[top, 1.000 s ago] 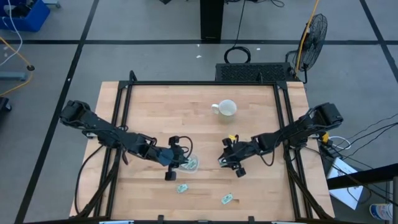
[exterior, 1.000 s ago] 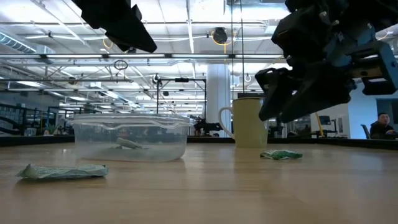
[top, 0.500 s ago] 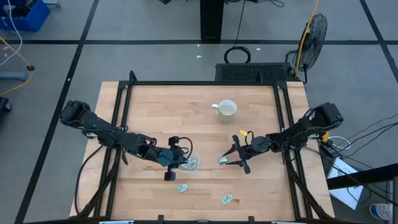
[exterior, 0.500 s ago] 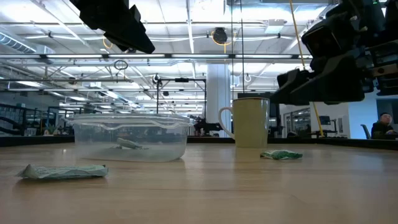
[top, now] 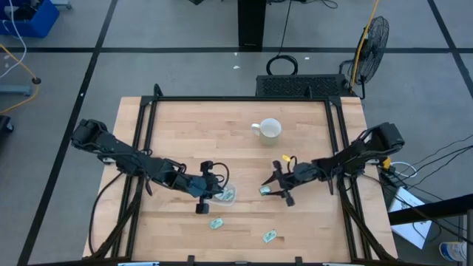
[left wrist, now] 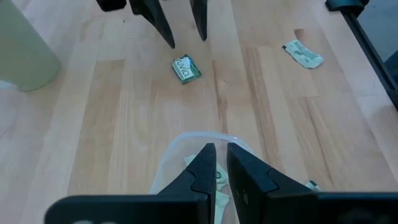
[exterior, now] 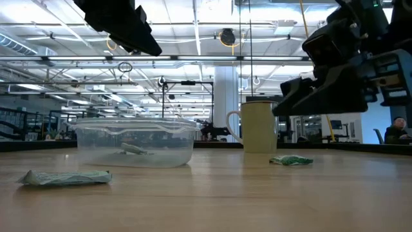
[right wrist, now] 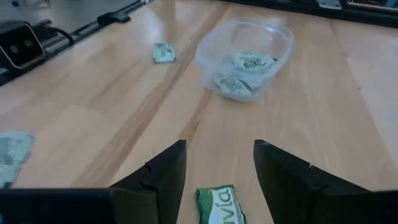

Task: Pick and place Stevia / Truvia into bins
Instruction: Put the green stevia packet into the transparent bin

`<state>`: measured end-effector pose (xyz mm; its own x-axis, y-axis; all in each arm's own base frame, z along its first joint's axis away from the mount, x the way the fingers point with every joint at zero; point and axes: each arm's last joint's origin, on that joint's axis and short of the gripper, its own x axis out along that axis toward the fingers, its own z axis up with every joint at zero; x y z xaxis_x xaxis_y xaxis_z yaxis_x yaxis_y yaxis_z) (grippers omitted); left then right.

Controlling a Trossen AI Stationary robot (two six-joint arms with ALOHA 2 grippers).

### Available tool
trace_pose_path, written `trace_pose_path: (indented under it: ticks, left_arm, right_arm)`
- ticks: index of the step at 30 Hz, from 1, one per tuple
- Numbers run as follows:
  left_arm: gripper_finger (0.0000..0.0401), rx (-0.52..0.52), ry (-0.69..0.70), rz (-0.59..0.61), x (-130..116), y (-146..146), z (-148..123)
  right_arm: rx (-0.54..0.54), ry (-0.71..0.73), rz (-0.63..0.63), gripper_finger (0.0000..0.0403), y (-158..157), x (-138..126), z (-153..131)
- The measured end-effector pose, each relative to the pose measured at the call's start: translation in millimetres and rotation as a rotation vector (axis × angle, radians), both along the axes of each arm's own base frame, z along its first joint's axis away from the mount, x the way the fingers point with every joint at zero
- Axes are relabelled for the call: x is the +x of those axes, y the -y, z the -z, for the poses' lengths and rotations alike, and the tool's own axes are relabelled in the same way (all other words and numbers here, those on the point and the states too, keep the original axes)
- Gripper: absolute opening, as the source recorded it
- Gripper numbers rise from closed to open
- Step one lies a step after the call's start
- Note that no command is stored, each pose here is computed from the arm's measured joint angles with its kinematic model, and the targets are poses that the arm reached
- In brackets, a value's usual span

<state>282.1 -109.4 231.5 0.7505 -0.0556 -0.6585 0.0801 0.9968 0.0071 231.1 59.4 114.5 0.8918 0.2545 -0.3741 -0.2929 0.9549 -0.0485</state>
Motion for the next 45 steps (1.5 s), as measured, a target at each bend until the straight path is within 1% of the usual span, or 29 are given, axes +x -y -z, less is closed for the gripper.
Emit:
trace_pose_path:
  ticks: [4, 6, 8, 12, 16, 24, 28, 34, 41, 45]
  left_arm:
    - [0.0047, 0.000, 0.000, 0.000, 0, 0, 0]
    - [0.0047, 0.000, 0.000, 0.000, 0, 0, 0]
    - [0.0047, -0.006, -0.001, -0.005, 0, 0, 0]
    - [0.0047, -0.007, -0.002, -0.005, 0, 0, 0]
    - [0.0047, 0.009, -0.001, 0.009, 0, 0, 0]
    - [0.0047, 0.015, -0.003, 0.013, 0, 0, 0]
    - [0.0047, 0.005, -0.007, 0.004, 0, 0, 1]
    - [0.0047, -0.009, -0.011, -0.003, -1, 1, 1]
    - [0.0047, -0.011, -0.021, 0.003, -2, 1, 1]
    - [0.0047, 0.000, -0.020, 0.012, -2, 1, 1]
  right_arm:
    - [-0.010, 0.005, -0.004, 0.0178, -1, 5, 12]
    - [-0.024, 0.026, -0.011, 0.0178, -2, 6, 13]
    - [-0.011, 0.037, -0.003, 0.0178, -1, 8, 13]
    - [0.039, -0.027, 0.028, 0.0178, 1, 8, 23]
    - [0.012, -0.076, 0.023, 0.0178, 1, 9, 36]
    - [-0.027, -0.124, 0.017, 0.0178, -2, 28, 55]
    - [-0.003, -0.154, 0.039, 0.0178, 3, 27, 63]
    - [0.010, -0.152, 0.011, 0.0169, 5, 22, 65]
    - [0.013, -0.157, 0.014, 0.0153, 5, 21, 65]
    - [0.012, -0.152, 0.015, 0.0136, 5, 21, 65]
